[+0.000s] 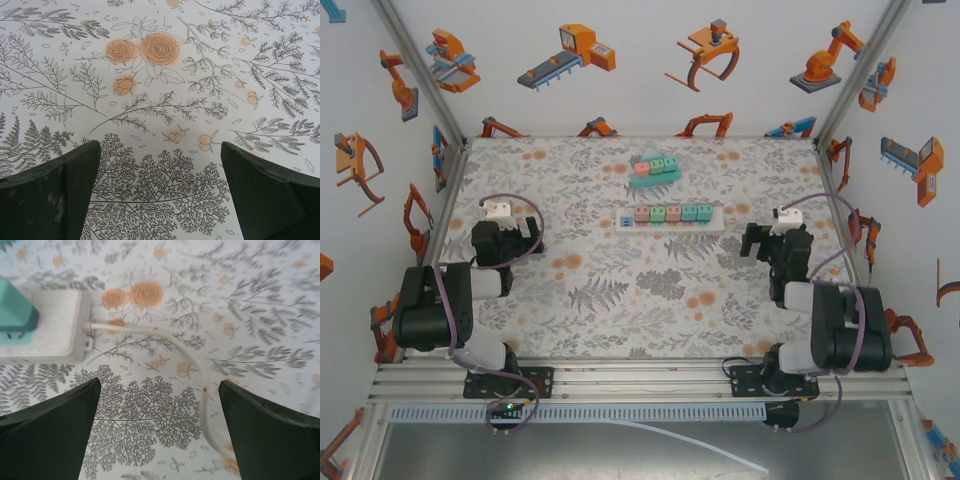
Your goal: Pull the plug off the socket
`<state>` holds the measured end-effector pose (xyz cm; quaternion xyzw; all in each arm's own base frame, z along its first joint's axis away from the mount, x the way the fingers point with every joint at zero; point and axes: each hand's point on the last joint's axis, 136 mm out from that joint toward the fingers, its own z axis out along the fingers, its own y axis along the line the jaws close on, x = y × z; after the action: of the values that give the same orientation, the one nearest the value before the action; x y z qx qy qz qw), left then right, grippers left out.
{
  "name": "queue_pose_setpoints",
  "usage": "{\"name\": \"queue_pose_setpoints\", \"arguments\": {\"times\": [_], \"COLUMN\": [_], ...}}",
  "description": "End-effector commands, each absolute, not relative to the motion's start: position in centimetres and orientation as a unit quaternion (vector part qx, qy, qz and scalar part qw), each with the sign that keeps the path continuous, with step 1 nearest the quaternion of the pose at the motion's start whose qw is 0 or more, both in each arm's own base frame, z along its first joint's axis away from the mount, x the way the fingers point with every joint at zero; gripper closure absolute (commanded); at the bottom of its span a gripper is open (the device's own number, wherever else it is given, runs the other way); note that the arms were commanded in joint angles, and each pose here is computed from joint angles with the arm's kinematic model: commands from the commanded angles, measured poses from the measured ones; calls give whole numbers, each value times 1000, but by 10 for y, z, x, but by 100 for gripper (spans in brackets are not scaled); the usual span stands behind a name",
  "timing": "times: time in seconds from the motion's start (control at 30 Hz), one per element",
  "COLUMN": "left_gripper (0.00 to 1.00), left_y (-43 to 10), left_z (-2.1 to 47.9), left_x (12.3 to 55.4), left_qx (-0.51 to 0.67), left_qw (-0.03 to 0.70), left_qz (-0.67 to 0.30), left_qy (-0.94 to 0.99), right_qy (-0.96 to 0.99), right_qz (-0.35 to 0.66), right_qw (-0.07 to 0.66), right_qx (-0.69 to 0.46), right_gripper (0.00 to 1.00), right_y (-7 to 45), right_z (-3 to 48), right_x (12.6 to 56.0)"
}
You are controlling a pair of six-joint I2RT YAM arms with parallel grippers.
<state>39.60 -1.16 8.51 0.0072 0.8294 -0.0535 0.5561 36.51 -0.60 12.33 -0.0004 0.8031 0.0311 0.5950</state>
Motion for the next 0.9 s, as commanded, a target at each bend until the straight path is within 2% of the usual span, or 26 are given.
{"name": "queue_pose_setpoints", "arguments": {"times": [0.0, 0.13, 0.27, 0.37, 0.47, 0.57, 0.73, 0.87], "left_gripper": [3, 3, 3, 3, 3, 3, 3, 3], "left_y": [-12, -12, -12, -23, -36, -42, -105, -157], "left_z": [90, 90, 91, 105, 137, 185, 238, 235], "left_x": [397, 397, 396, 392, 385, 391, 408, 429], "left_qx": [13, 14, 13, 40, 70, 25, 16, -19], "left_qw": [564, 562, 565, 566, 564, 541, 513, 456], "left_qz": [-54, -53, -55, -78, -90, -87, -123, -187], "left_qy": [824, 825, 823, 820, 818, 836, 850, 870], "right_qy": [791, 813, 853, 883, 907, 922, 931, 929], "right_qz": [18, 83, 175, 204, 226, 236, 211, 195], "right_qw": [611, 575, 486, 412, 334, 277, 252, 231], "right_qx": [31, 50, 81, 98, 121, 136, 160, 215], "right_gripper": [6, 10, 12, 12, 13, 15, 16, 18], "right_y": [-17, -2, 24, 44, 60, 72, 78, 72], "right_z": [164, 207, 233, 241, 238, 227, 204, 174], "right_x": [358, 357, 353, 353, 360, 371, 397, 420]}}
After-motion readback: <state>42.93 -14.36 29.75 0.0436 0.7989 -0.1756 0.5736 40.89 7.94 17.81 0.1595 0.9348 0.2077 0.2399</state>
